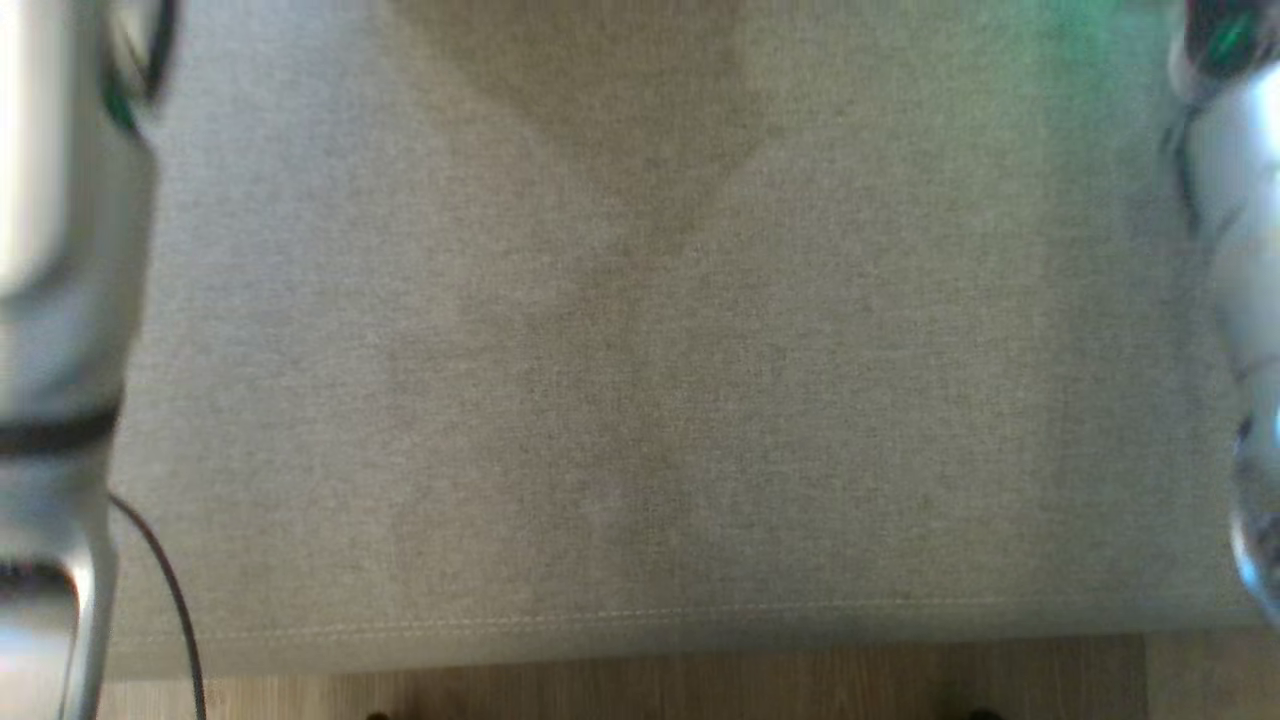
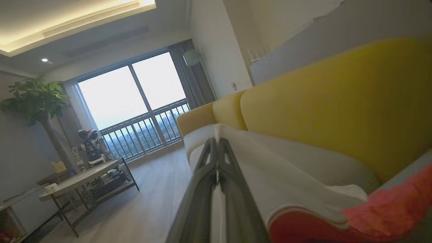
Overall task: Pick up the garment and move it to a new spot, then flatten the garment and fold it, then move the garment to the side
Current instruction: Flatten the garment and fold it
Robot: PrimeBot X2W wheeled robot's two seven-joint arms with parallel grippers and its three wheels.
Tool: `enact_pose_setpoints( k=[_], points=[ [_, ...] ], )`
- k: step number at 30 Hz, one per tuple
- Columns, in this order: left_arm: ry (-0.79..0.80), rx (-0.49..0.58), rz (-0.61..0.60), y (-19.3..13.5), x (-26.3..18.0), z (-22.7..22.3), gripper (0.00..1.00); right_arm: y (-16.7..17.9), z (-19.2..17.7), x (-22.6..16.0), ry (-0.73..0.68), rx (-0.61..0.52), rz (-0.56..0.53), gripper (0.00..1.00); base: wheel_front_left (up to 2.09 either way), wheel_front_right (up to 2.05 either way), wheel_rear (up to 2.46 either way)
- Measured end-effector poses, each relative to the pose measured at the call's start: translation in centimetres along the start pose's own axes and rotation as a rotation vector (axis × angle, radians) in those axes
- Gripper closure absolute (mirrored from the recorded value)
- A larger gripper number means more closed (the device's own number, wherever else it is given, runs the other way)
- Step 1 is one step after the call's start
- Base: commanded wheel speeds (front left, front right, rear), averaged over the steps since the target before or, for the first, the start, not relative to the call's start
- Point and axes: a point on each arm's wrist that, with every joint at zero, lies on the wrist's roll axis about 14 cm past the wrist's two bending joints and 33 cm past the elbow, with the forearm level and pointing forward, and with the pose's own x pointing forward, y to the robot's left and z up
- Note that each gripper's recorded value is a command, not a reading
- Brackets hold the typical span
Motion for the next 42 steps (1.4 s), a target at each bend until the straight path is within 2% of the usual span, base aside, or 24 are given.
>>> enact_pose_setpoints(
  k=[4, 9, 16, 28, 33, 42],
  points=[
    [0.122, 0.021, -0.058, -0.6, -4.7, -2.4, 1.00, -0.8, -2.8, -2.6, 0.112, 0.061, -0.027, 1.00, 0.00, 0.00, 0.00],
    [0.239, 0.082, -0.153, -1.8, -10.4, -3.7, 1.00, -1.9, -4.7, -6.3, 0.229, 0.052, -0.055, 1.00, 0.00, 0.00, 0.00],
    [0.336, 0.089, -0.258, -3.8, -16.8, -3.4, 1.00, -1.8, -6.1, -10.9, 0.345, 0.015, -0.065, 1.00, 0.00, 0.00, 0.00],
    [0.428, 0.194, -0.410, -5.6, -23.6, -3.1, 1.00, -2.1, -5.3, -15.5, 0.411, -0.113, -0.067, 1.00, 0.00, 0.00, 0.00],
    [0.491, 0.207, -0.444, -5.8, -26.4, -3.9, 1.00, -2.3, -6.3, -17.4, 0.484, -0.206, -0.057, 1.00, 0.00, 0.00, 0.00],
    [0.569, 0.166, -0.500, -7.1, -30.9, -4.3, 1.00, -3.5, -8.1, -21.2, 0.607, -0.274, -0.067, 1.00, 0.00, 0.00, 0.00]
  ],
)
